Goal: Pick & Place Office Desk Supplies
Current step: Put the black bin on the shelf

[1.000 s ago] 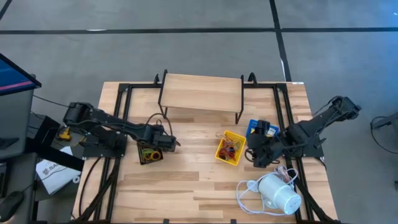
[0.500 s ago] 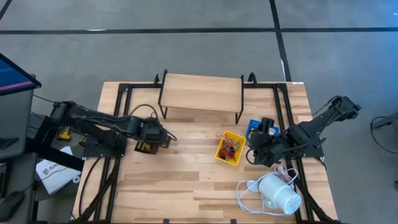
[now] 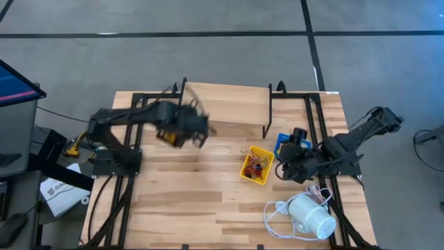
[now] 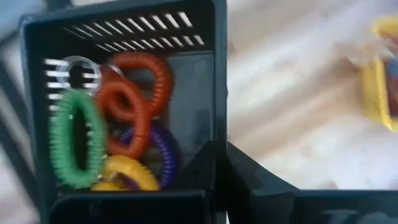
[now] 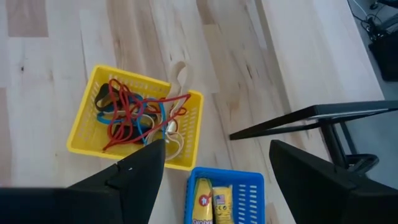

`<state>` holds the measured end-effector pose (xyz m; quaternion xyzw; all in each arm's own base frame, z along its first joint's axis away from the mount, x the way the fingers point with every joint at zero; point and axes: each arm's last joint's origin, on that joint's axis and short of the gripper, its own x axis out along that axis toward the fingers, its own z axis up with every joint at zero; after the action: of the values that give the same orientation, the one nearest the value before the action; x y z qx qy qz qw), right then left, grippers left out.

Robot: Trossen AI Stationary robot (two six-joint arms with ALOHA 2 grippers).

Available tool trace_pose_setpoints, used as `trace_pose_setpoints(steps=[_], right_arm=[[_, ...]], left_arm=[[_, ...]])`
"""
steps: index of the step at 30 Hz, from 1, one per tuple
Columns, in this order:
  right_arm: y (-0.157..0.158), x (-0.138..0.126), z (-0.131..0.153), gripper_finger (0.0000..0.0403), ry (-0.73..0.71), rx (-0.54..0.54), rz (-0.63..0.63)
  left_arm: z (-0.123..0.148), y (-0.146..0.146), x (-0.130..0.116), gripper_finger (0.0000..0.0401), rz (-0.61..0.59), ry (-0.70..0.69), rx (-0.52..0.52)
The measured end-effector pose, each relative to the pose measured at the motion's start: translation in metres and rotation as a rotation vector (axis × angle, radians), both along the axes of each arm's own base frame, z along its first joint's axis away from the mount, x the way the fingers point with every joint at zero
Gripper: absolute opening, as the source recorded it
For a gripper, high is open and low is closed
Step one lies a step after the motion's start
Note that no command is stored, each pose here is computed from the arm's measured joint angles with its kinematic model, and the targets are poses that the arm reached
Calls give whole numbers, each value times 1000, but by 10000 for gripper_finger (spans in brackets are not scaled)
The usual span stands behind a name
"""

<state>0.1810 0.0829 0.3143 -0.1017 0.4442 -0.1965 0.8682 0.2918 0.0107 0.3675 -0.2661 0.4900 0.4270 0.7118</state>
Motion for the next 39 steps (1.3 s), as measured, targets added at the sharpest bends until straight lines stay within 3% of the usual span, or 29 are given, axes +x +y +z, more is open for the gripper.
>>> trace_pose_setpoints(steps=[6,13,25,31,39], right_arm=[[-2,1,1,285,-10,8,-8],[-1,1,1,285,-11,7,-2],[-1,1,1,285,-12,-14,8],[3,-2,-5,285,2,-19,22],[5,-5,-8,285,13,-17,17]], left_arm=[[31,87,27,1,29,-73,82],[8,146,37,1,95,3,78],[-44,166,80,1,95,-4,-10],[-37,168,83,18,133,-88,20],[-13,162,74,73,102,-166,62]])
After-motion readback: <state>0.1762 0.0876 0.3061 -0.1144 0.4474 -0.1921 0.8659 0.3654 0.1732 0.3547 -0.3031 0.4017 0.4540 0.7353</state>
